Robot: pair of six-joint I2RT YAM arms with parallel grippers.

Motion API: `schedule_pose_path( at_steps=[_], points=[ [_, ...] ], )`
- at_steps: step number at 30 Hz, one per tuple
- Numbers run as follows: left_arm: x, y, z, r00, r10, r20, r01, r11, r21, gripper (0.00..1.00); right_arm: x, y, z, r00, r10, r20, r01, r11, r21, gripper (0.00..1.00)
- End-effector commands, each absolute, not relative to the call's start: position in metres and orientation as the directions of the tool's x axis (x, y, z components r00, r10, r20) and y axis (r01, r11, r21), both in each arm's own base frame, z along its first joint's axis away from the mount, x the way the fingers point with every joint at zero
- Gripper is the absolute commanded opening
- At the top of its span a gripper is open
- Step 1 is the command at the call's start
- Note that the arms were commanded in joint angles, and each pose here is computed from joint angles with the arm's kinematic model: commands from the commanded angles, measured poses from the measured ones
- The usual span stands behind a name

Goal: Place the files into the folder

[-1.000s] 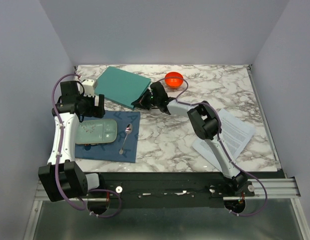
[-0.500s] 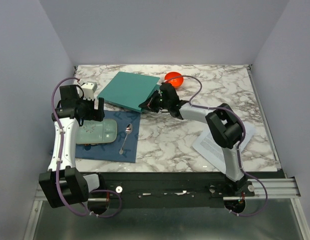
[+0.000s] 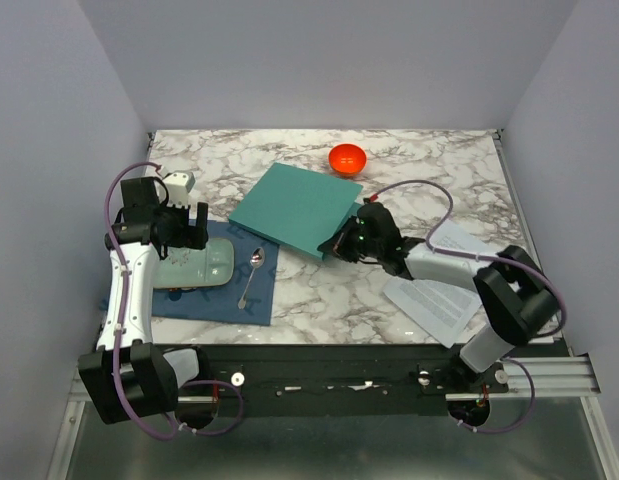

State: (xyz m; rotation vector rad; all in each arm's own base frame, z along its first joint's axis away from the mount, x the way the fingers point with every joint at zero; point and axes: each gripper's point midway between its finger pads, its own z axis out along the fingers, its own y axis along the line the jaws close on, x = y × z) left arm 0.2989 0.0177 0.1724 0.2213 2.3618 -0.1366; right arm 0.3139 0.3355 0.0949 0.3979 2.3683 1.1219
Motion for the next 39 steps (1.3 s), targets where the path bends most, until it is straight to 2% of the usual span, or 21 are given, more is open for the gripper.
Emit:
schedule_pose_path(
  at_steps=[1,7,11,13,14,17,22,25,27,30,35,39],
  points=[
    [0.295,0.018,0.172,-0.705,0.123,-0.699,0.201,0.979,-0.030,0.99,0.288,0.282,0.093,-0.757,0.514,-0.404,0.095,0.698,0.710,0.01],
    [0.295,0.011,0.170,-0.714,0.102,-0.692,0.208,0.975,-0.072,0.99,0.244,0.234,0.073,-0.701,0.543,-0.462,0.172,0.758,0.629,0.01],
    [0.296,0.000,0.174,-0.713,0.114,-0.692,0.235,0.969,-0.082,0.99,0.211,0.239,0.060,-0.747,0.473,-0.467,0.162,0.811,0.562,0.03],
    [0.297,-0.003,0.177,-0.709,0.121,-0.694,0.238,0.968,-0.074,0.99,0.202,0.245,0.048,-0.782,0.429,-0.452,0.153,0.835,0.529,0.23],
    [0.297,-0.007,0.178,-0.707,0.128,-0.695,0.249,0.966,-0.075,0.99,0.197,0.257,0.051,-0.801,0.403,-0.443,0.126,0.837,0.532,0.40],
    [0.297,-0.009,0.178,-0.710,0.134,-0.692,0.252,0.965,-0.072,0.99,0.176,0.271,0.034,-0.863,0.293,-0.411,0.081,0.884,0.460,0.64],
    [0.298,-0.010,0.179,-0.713,0.141,-0.687,0.252,0.966,-0.064,0.99,0.159,0.297,0.047,-0.905,0.114,-0.411,-0.073,0.908,0.412,0.83],
    [0.297,-0.009,0.181,-0.710,0.145,-0.689,0.254,0.965,-0.058,0.99,0.161,0.292,0.062,-0.892,0.065,-0.448,-0.124,0.916,0.381,0.85],
    [0.296,-0.010,0.181,-0.709,0.147,-0.690,0.256,0.965,-0.058,0.99,0.181,0.282,0.087,-0.830,0.054,-0.555,-0.174,0.921,0.350,0.87],
    [0.293,-0.012,0.178,-0.713,0.147,-0.685,0.264,0.962,-0.069,0.99,0.225,0.258,0.117,-0.765,0.099,-0.637,-0.170,0.922,0.347,0.91],
    [0.281,-0.039,0.167,-0.720,0.179,-0.671,0.324,0.941,-0.097,0.99,0.305,0.207,0.131,-0.721,0.177,-0.670,-0.061,0.947,0.316,0.92],
    [0.270,-0.080,0.149,-0.712,0.261,-0.651,0.414,0.906,-0.089,0.99,0.345,0.184,0.111,-0.730,0.224,-0.646,0.035,0.956,0.292,0.88]
  ],
)
